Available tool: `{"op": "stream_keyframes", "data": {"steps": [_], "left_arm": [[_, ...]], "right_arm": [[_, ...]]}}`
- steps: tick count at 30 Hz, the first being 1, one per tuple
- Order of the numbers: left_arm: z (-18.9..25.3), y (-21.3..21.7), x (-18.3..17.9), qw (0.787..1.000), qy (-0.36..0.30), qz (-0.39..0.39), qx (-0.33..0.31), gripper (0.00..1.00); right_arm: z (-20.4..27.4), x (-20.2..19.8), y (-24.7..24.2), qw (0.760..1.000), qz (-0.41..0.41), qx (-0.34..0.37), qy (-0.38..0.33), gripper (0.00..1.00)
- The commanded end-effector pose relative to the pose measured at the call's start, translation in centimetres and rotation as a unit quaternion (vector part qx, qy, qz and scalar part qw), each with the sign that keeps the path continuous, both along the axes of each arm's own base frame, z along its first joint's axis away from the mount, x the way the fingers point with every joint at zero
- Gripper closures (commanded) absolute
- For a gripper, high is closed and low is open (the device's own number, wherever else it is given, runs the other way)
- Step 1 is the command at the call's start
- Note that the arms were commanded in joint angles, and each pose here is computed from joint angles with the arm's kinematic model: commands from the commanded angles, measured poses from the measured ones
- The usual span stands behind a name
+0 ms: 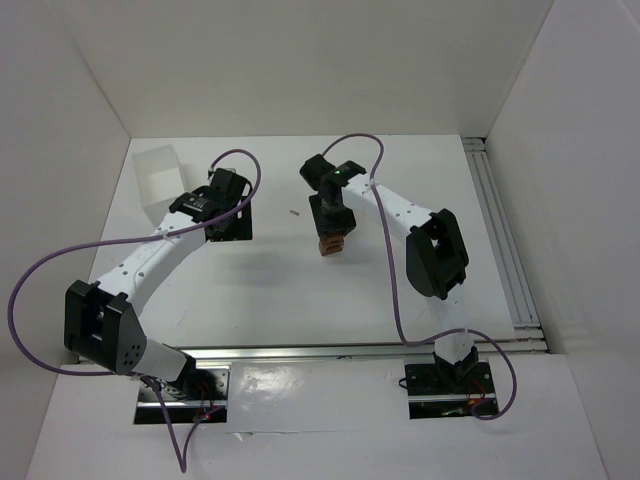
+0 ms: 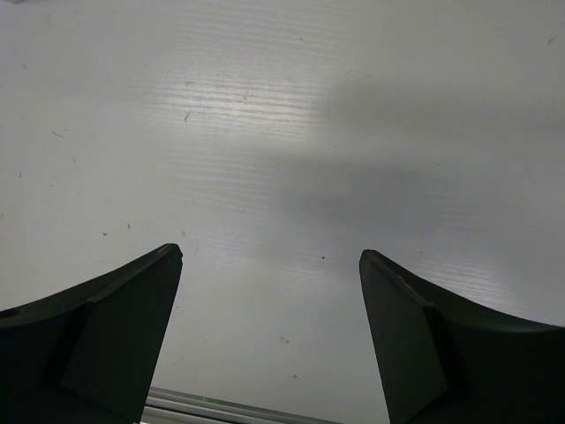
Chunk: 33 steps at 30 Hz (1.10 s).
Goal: Build the wood block tower
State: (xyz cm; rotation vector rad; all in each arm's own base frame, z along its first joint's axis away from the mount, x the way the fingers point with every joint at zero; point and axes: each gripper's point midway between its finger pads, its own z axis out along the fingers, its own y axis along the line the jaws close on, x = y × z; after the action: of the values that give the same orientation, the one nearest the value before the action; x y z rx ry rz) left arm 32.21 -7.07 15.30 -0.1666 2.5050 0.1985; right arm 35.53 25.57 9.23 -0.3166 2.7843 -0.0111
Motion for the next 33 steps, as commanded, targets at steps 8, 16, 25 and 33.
{"op": "stream_keyframes", "data": {"steps": [8, 16, 25, 33], "left_arm": [[1.7, 0.0, 0.3, 1.000, -0.023, 0.001, -0.001, 0.06], [1.7, 0.0, 0.3, 1.000, -0.023, 0.001, -0.001, 0.06], [1.7, 0.0, 0.3, 1.000, -0.024, 0.004, -0.004, 0.06], [1.7, -0.2, 0.2, 1.000, -0.023, 0.002, -0.007, 0.06]], "right_arm": [[1.0, 0.1, 0.6, 1.000, 0.007, 0.012, -0.020, 0.48], [0.8, -0.2, 0.4, 1.000, 0.007, 0.009, -0.016, 0.48], [0.3, -0.7, 0.3, 1.000, 0.011, 0.000, -0.012, 0.48], [0.7, -0.7, 0.3, 1.000, 0.011, 0.003, -0.015, 0.48]]}}
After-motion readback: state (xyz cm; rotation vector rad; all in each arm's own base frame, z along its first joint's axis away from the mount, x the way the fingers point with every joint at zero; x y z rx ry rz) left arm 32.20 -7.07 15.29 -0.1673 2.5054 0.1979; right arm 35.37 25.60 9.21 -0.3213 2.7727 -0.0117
